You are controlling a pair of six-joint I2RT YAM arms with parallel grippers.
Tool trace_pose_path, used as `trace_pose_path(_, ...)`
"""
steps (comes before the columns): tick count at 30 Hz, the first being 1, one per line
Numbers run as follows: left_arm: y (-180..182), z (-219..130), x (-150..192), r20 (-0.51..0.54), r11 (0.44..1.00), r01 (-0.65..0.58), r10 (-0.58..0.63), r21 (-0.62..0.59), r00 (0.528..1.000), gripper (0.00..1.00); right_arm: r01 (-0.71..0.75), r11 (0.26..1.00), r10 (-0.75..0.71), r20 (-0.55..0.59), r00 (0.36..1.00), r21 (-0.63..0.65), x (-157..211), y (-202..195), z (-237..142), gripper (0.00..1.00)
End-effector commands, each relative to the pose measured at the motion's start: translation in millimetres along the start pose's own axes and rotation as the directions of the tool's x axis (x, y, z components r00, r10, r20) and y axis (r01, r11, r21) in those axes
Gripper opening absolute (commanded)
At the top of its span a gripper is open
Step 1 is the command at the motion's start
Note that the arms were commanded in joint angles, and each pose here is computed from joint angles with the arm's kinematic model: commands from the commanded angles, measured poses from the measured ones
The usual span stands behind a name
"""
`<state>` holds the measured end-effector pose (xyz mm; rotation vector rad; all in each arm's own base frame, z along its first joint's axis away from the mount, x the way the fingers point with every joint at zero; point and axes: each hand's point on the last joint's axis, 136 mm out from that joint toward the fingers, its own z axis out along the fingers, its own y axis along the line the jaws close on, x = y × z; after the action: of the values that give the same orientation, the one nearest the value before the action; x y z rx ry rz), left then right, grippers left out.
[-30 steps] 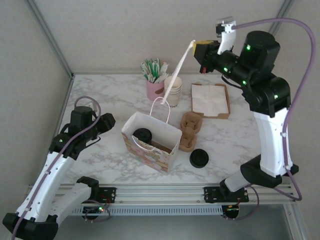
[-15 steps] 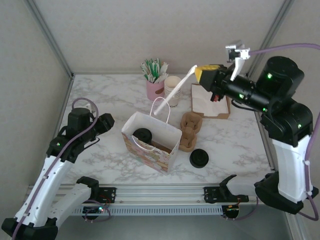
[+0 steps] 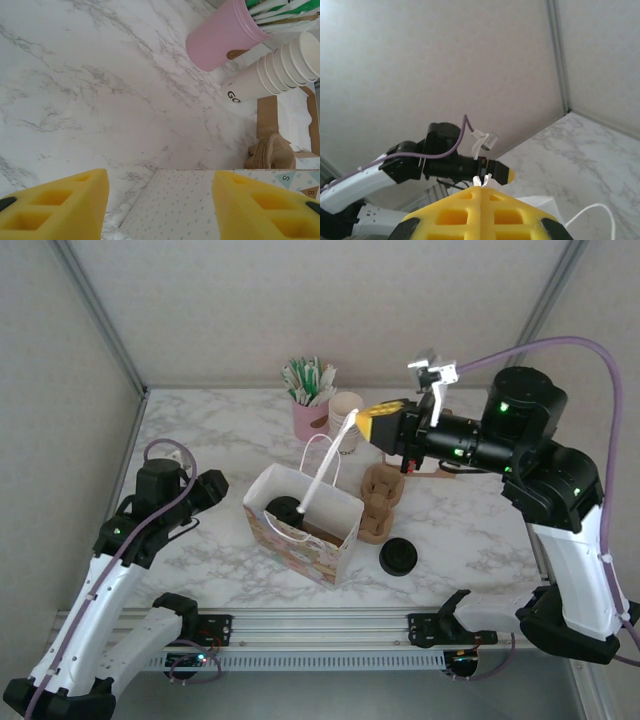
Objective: Pack the takeout coffee
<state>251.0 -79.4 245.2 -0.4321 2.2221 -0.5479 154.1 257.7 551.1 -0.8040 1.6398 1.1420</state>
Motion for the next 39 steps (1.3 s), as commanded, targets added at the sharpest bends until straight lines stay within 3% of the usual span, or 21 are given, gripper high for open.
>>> trace_pose_path(1,3.6,-0.6,6.6,-0.013,1.0,0.009,-0.009,-0.008,1.0,0.56,0.051,0.999,-0.051,-0.019,0.999,0.003,7.1,-3.2,11.4,0.0)
trace_pose_path(20,7.8,7.7,12.5,-0.032,1.0,0.023,-0.024,-0.021,0.999,0.56,0.001,0.975,0.042,-0.189,0.981,0.224,77.9,-75.3,54.0,0.0)
trace_pose_path(24,9.7,8.6,14.0,-0.033,0.999,0.022,-0.023,-0.026,0.999,0.57,0.0,0.976,0.045,-0.198,0.979,0.22,84.3,-73.6,51.2,0.0)
trace_pose_path(39,13.1,9.7,17.1,-0.031,0.999,0.025,-0.026,-0.029,0.999,0.57,0.099,0.99,-0.086,-0.13,0.988,0.098,55.5,-19.9,39.2,0.0)
